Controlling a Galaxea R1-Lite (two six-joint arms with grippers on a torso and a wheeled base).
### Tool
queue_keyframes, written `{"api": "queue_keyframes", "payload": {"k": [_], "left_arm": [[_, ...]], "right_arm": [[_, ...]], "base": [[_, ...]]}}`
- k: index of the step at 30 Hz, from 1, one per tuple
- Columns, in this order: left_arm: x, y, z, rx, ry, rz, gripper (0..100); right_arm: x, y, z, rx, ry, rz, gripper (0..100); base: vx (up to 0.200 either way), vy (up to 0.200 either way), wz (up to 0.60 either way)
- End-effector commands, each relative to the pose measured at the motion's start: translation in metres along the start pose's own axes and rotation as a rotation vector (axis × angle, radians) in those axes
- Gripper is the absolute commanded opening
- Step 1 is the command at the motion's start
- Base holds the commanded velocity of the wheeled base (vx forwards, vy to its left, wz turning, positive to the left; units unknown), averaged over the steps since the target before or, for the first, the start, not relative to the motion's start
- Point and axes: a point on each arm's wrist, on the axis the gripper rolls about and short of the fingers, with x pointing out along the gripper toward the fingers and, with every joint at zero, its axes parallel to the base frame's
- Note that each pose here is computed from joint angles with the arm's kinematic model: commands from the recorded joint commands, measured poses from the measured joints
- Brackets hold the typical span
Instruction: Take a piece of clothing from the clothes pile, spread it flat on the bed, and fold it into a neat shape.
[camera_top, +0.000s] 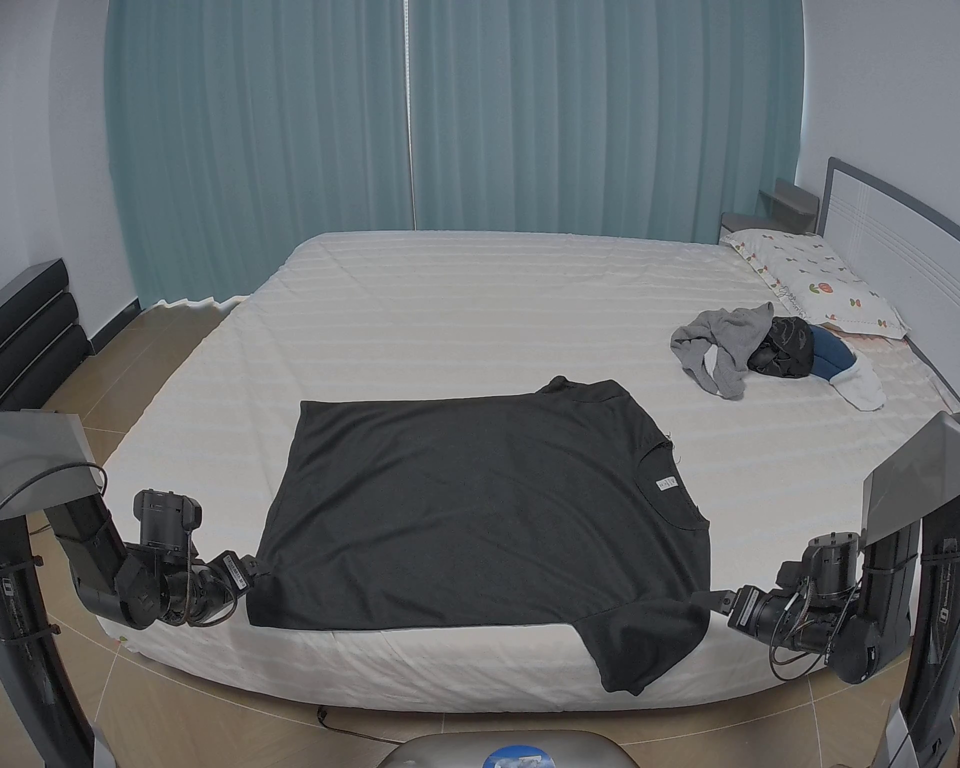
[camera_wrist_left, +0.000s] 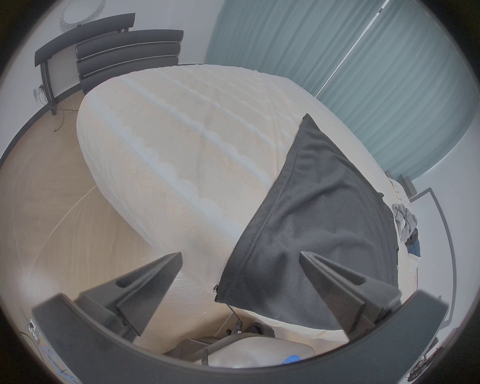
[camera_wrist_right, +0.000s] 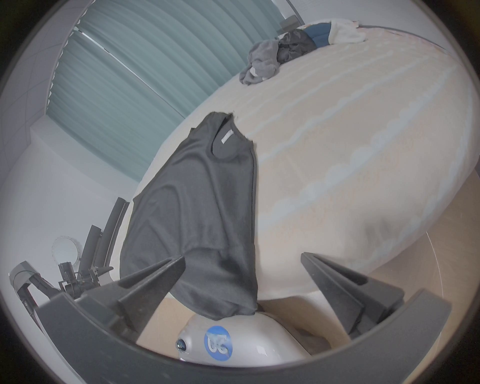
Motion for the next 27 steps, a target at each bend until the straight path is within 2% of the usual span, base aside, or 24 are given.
{"api": "queue_keyframes", "payload": {"k": [1, 7, 10, 15, 22, 27], "left_arm": [[-0.010, -0.003, 0.008, -0.008, -0.038, -0.028, 100], [-0.015, -0.009, 0.017, -0.080, -0.071, -0.061, 100], [-0.015, -0.004, 0.021, -0.104, -0.065, -0.068, 100], [-0.013, 0.002, 0.028, -0.132, -0.047, -0.099, 100], [-0.013, 0.003, 0.029, -0.134, -0.045, -0.099, 100], [-0.012, 0.003, 0.029, -0.135, -0.047, -0.103, 100]], "right_arm": [[-0.012, 0.007, 0.019, -0.004, -0.088, 0.034, 100], [-0.009, 0.005, 0.022, 0.005, -0.102, 0.033, 100], [-0.009, 0.004, 0.023, 0.006, -0.108, 0.034, 100], [-0.009, 0.005, 0.024, 0.013, -0.114, 0.038, 100], [-0.007, 0.005, 0.029, 0.021, -0.134, 0.045, 100], [-0.006, 0.008, 0.031, 0.053, -0.144, 0.060, 100]], "base": [[0.000, 0.000, 0.00], [0.000, 0.000, 0.00], [0.000, 0.000, 0.00], [0.000, 0.200, 0.00], [0.000, 0.200, 0.00], [0.000, 0.000, 0.00]]}}
